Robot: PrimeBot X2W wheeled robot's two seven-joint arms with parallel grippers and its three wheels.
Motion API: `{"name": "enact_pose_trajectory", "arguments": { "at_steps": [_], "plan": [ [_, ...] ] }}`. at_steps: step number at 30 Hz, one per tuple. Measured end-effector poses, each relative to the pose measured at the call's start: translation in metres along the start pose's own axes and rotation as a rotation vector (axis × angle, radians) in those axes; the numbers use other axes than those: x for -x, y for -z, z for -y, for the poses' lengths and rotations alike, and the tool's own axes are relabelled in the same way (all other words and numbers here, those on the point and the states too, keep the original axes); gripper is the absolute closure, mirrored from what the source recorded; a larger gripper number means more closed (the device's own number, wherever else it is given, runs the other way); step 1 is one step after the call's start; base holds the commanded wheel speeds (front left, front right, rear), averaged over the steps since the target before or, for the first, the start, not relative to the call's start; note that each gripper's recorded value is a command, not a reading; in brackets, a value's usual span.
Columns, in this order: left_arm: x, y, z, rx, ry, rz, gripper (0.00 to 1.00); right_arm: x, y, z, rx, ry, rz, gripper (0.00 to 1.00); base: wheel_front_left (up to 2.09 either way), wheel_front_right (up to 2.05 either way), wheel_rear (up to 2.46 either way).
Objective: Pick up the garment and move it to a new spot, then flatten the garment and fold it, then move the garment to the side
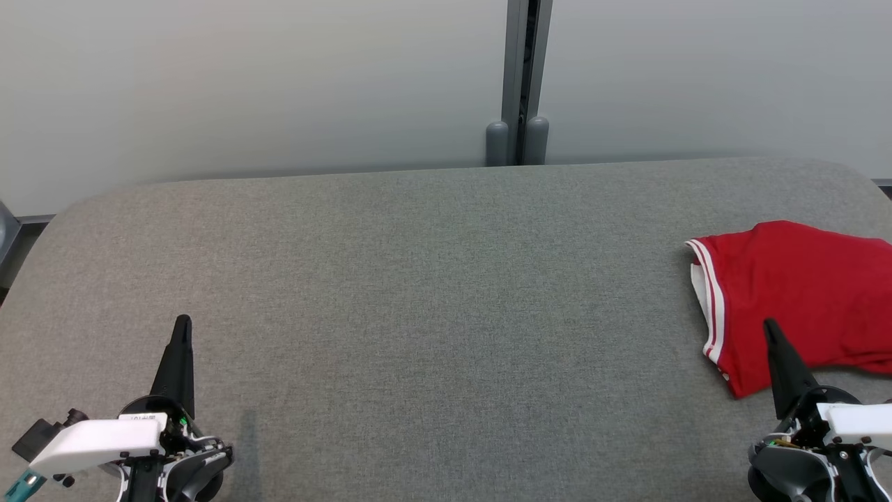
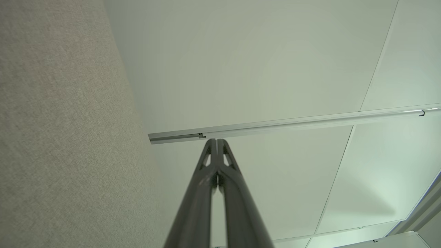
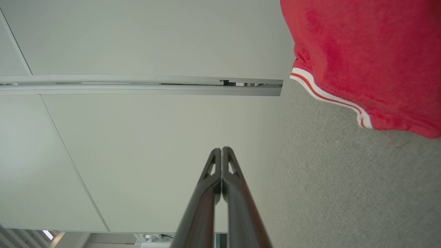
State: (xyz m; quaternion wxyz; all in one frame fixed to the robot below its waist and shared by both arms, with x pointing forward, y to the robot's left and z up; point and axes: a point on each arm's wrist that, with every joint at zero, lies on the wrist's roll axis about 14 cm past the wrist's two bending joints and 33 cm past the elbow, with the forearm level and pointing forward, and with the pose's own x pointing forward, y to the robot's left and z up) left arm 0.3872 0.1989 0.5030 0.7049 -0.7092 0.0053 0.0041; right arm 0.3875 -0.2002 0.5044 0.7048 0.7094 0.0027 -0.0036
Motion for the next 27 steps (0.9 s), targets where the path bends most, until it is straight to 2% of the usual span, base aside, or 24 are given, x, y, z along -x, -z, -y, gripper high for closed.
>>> {"name": "enact_pose_trajectory", "arguments": {
  "at_steps": [27],
  "plan": [
    [0.0,0.0,0.0,0.0,0.0,0.0,1.0,0.0,0.0001,0.0,0.0,0.0,0.0,1.0,0.0,0.0,0.0]
  ]
}}
